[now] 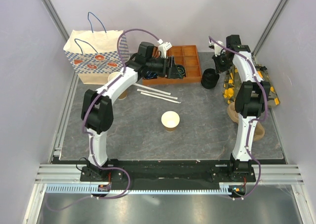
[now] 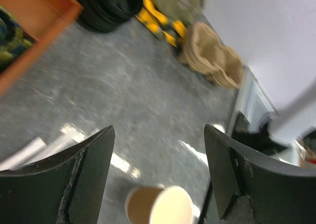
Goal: Pack the takeout coffee
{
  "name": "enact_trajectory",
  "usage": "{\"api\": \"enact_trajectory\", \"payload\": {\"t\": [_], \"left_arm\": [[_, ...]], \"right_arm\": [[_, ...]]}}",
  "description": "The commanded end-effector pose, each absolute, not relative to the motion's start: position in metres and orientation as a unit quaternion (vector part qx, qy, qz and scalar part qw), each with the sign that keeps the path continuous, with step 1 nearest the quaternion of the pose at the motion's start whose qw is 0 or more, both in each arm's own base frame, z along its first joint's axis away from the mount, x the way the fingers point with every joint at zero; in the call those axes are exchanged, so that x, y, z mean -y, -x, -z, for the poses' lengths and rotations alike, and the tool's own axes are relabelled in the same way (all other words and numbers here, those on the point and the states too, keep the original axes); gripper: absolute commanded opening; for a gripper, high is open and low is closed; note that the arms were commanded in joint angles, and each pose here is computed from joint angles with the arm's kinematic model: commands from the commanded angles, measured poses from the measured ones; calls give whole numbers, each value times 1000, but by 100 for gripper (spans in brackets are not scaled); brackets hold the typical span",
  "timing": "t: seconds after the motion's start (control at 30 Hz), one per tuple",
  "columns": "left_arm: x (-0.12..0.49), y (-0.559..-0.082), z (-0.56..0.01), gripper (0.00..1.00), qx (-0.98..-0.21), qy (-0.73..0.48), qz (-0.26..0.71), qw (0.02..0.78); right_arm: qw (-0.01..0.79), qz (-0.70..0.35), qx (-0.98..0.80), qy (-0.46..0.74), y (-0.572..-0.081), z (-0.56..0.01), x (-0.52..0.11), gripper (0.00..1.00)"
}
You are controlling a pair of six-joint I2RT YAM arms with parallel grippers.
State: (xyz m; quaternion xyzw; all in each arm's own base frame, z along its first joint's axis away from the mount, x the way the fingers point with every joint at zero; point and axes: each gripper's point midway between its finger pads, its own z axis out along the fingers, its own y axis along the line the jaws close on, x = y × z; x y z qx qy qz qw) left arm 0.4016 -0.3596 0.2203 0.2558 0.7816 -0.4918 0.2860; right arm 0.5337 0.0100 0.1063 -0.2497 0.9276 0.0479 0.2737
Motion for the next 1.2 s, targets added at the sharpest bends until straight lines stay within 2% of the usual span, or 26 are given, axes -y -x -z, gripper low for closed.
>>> {"api": "enact_trajectory", "payload": {"t": [0.0, 0.23, 0.4, 0.57, 0.83, 1.17], "left_arm": [[390, -450, -234, 80, -783, -208, 453, 372], [449, -488, -221, 82, -780, -150, 449, 408], [477, -506, -197, 77, -790, -117, 395, 455], [485, -520, -180, 72, -794, -88, 376, 469], [498, -514, -158, 65, -798, -81, 396, 448], [512, -501, -147, 51, -795, -84, 438, 411]], "right_arm": [[310, -60, -917, 246, -536, -144, -17, 0], [312, -57, -919, 236, -538, -145, -13, 0], [311, -52, -920, 232, -538, -145, -11, 0], [313, -51, -920, 230, -539, -147, -10, 0], [313, -54, -920, 231, -540, -145, -11, 0], [315, -56, -919, 230, -540, -146, -12, 0]]}}
